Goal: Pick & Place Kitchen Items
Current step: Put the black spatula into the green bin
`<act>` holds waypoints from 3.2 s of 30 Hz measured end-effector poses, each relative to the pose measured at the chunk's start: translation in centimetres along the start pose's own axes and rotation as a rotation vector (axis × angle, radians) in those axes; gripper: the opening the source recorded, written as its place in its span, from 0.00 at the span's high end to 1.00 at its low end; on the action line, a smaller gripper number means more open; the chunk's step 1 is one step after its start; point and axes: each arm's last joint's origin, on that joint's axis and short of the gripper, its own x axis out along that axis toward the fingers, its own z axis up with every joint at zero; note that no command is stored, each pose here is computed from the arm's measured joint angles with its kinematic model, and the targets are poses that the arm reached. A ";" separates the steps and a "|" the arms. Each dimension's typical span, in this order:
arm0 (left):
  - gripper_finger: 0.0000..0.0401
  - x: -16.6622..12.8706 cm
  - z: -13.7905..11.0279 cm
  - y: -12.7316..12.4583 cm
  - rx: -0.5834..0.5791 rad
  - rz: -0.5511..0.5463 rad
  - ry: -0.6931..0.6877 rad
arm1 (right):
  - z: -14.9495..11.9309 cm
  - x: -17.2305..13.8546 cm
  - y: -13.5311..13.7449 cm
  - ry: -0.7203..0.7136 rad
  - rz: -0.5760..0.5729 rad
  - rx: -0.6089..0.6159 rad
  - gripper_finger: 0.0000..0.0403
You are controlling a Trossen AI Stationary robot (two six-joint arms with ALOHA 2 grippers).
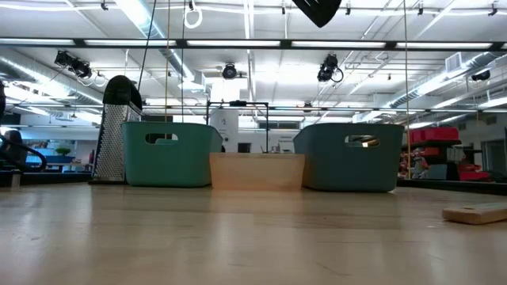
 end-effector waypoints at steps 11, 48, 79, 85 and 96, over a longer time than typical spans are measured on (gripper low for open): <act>0.42 1.1 -0.3 -0.1 0.000 -0.041 -0.017 | 0.2 0.2 0.0 -0.028 -0.002 -0.005 0.81; 0.82 -2.2 -2.5 1.6 0.052 0.262 0.327 | -2.2 -0.2 -0.3 0.230 -0.142 0.052 0.62; 0.82 -7.7 -6.8 11.1 -0.384 0.706 0.625 | -4.4 -0.8 0.1 0.436 -0.121 0.184 0.76; 0.82 -6.6 -8.4 12.9 -0.439 0.729 0.698 | -4.4 -0.8 0.1 0.437 -0.120 0.183 0.76; 0.82 -4.7 -11.9 15.9 -0.529 0.680 0.845 | -4.4 -0.8 0.2 0.440 -0.088 0.190 0.76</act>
